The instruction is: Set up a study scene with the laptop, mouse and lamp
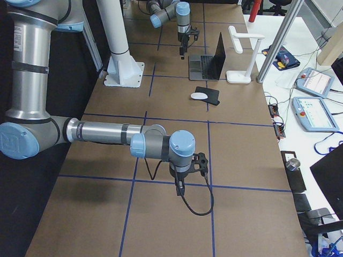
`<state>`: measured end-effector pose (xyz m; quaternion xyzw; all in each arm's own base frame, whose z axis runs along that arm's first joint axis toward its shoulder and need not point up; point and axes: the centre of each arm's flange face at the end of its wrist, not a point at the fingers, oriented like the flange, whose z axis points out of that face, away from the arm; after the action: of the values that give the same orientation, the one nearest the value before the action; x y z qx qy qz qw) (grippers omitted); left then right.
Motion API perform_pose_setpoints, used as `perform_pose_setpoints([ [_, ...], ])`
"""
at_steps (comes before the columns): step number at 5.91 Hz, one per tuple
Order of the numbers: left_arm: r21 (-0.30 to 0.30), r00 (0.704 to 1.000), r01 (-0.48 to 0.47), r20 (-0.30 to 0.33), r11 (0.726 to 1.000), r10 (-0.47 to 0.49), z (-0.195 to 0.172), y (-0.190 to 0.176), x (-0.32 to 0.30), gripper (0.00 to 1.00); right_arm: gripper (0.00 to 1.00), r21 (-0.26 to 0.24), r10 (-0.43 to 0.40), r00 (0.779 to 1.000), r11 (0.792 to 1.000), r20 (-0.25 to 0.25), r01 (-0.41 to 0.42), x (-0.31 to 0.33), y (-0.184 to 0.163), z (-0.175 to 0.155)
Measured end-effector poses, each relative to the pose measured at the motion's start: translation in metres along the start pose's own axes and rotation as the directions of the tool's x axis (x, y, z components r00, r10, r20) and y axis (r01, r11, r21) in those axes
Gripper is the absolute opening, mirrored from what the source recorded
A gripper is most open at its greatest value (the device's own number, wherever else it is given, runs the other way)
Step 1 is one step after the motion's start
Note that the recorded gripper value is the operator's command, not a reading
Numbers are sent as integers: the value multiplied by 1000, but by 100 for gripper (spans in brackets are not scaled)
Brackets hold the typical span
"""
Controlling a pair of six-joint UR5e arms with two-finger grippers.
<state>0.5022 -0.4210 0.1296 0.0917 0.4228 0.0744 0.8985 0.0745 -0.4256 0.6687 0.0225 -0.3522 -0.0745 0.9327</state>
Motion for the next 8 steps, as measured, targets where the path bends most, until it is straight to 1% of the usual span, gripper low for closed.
perform_pose_setpoints([
  [2,11,996,-85,19,996,84,-10,10,-55,100,100,0,0,1000,1000,0,0,0,0,0],
  [4,-14,982,-190,15,982,190,-30,14,-126,100,100,-1,1,1000,1000,0,-1,0,1,1],
  [6,-62,954,-297,12,953,298,-56,4,-241,100,100,-4,4,1000,1000,1,-4,2,1,2],
  [7,-85,942,-334,17,939,336,-68,1,-306,100,100,-5,5,1000,1000,1,-5,2,2,3],
  [8,-109,938,-341,28,934,346,-78,7,-371,100,100,-6,5,1000,1000,2,-5,2,2,3],
])
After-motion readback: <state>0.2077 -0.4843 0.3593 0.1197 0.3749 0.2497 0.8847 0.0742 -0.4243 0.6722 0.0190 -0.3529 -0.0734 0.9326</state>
